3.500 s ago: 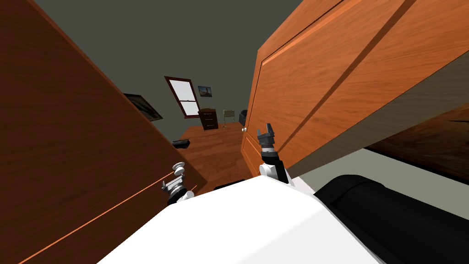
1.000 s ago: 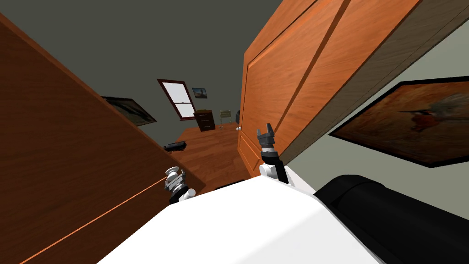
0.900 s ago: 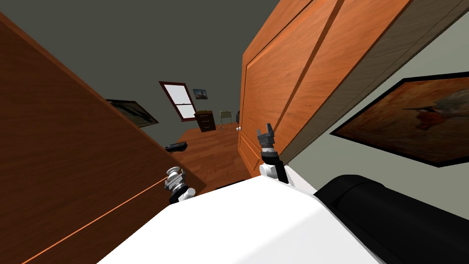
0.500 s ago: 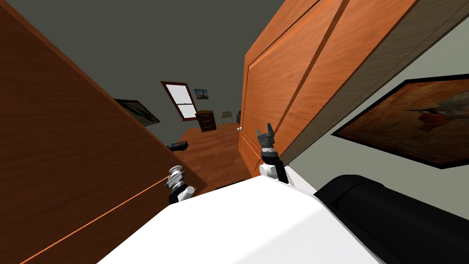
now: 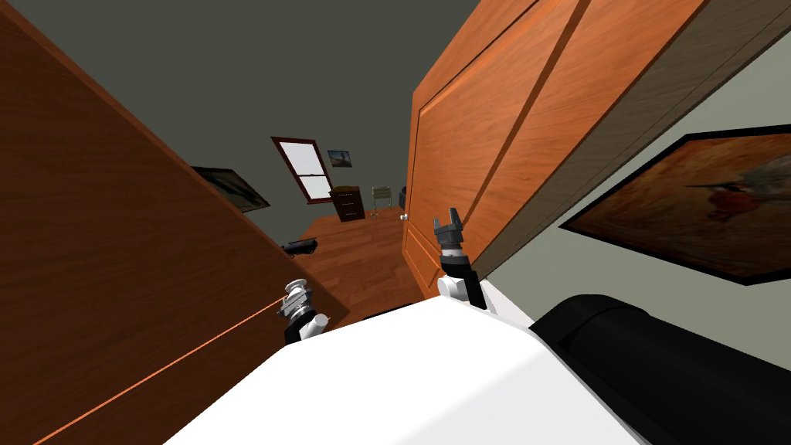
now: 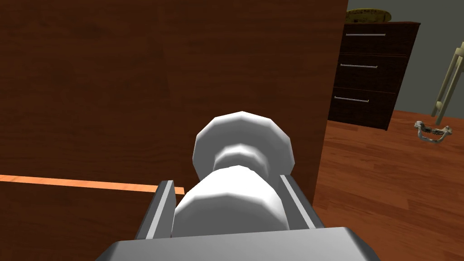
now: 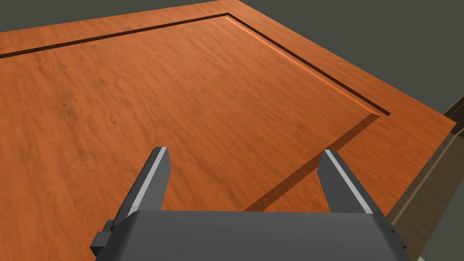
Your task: Push the door open
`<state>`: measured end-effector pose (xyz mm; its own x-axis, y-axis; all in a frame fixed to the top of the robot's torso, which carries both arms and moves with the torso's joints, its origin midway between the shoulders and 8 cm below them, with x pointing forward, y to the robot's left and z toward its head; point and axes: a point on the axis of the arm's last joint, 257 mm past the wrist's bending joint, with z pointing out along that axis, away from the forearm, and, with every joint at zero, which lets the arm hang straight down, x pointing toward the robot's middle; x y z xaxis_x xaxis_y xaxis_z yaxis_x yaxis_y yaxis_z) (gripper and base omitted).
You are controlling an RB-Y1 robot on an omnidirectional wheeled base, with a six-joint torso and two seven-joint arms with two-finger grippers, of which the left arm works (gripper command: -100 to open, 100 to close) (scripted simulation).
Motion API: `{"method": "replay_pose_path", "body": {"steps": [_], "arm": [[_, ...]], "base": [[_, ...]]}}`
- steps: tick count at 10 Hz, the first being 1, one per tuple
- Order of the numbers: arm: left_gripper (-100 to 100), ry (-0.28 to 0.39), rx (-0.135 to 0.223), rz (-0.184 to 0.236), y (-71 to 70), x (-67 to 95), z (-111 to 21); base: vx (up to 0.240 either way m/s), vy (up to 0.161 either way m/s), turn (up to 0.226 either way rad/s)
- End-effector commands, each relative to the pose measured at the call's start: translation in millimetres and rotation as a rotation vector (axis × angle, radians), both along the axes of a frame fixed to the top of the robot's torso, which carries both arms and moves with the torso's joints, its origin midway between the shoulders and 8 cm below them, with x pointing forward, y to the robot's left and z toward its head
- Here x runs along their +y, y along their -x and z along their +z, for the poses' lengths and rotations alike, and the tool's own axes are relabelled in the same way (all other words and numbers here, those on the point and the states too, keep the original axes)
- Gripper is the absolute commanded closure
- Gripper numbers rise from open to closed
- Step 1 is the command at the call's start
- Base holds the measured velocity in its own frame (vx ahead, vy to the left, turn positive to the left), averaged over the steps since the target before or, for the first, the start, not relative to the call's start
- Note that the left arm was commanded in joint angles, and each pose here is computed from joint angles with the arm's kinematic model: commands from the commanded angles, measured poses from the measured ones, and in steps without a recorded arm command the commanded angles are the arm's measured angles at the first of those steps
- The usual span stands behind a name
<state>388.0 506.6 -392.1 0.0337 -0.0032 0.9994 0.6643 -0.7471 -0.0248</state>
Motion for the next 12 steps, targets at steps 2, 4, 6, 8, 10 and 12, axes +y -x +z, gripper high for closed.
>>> {"method": "replay_pose_path", "body": {"steps": [2,4,6,8,10,12], "arm": [[100,-0.006,-0.011,0.042,6.9,7.5,3.5],[100,-0.012,-0.021,0.082,13.9,14.0,6.3],[100,-0.016,-0.028,0.118,20.6,19.5,8.4],[100,-0.021,-0.037,0.172,31.4,26.9,10.6],[100,-0.023,-0.04,0.201,37.4,30.3,11.4],[100,-0.025,-0.045,0.261,50.3,36.3,12.1]], "base": [[0.131,0.083,-0.067],[0.157,0.12,-0.072],[0.176,0.144,-0.076],[0.152,0.167,-0.099],[0.173,0.15,-0.062],[0.136,0.131,-0.076]]}}
